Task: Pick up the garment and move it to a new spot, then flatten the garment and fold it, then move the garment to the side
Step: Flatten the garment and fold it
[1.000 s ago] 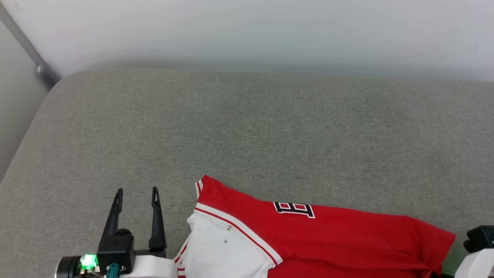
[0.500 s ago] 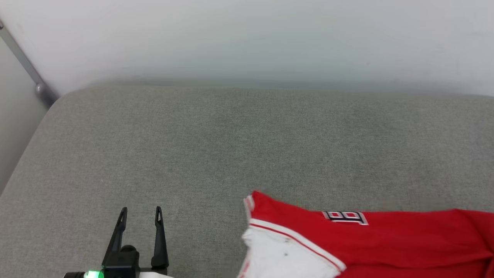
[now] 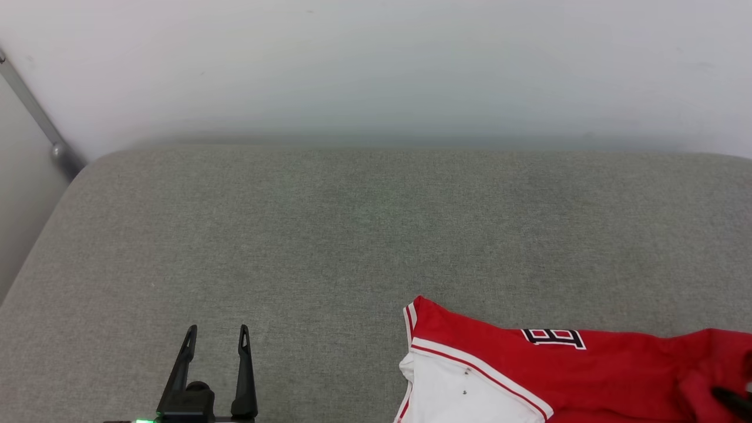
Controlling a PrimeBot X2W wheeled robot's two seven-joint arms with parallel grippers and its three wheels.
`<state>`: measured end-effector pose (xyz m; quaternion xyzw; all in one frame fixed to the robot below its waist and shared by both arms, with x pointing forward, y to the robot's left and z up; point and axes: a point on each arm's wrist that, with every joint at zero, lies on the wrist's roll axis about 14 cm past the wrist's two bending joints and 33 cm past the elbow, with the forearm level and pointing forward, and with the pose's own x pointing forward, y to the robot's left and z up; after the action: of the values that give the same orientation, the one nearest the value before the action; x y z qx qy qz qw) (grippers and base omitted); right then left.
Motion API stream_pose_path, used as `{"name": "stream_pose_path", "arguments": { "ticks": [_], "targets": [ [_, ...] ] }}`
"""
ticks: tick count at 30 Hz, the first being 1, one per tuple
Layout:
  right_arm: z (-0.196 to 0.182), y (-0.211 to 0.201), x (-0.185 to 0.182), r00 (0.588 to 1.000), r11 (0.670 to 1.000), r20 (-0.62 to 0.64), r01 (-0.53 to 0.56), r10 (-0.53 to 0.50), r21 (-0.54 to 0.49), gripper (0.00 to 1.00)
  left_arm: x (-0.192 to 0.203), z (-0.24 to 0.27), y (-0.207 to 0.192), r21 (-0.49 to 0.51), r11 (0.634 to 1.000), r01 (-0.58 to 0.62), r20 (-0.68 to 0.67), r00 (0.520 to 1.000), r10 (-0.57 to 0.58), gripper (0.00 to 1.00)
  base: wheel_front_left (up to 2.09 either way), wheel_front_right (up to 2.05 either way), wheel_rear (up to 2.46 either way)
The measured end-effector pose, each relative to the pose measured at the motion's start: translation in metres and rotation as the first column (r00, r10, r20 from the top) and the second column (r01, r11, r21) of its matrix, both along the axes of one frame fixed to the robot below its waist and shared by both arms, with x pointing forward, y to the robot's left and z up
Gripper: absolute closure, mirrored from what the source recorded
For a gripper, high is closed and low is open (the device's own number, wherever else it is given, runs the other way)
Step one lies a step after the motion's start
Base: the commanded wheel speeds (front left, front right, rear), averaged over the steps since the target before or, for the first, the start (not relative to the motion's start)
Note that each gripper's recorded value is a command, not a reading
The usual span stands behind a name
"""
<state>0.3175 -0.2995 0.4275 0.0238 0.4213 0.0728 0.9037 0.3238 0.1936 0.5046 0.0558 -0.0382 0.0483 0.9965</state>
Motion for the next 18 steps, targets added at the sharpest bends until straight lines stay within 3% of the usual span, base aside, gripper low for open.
{"name": "stream_pose_path", "arguments": {
  "ticks": [4,8,18],
  "targets": [
    [0.013,0.046,0.003,0.988,0.989,0.054,-0.143,0.142,0.021,1.0,0.0,-0.001,0.0,-0.003,1.0,0.0,-0.002,1.0,0.0,0.0,0.0,0.0,0.0],
    [0.019,0.098,0.0,0.955,0.955,0.073,-0.292,0.289,0.042,1.0,0.0,-0.003,-0.002,-0.007,1.0,0.008,-0.01,1.0,-0.008,0.0,0.0,0.0,0.0],
    [0.027,0.231,0.004,0.797,0.789,0.122,-0.604,0.592,0.117,1.0,0.012,-0.009,-0.004,-0.016,1.0,0.016,-0.03,0.999,-0.016,0.0,0.0,0.0,0.0]
  ]
}}
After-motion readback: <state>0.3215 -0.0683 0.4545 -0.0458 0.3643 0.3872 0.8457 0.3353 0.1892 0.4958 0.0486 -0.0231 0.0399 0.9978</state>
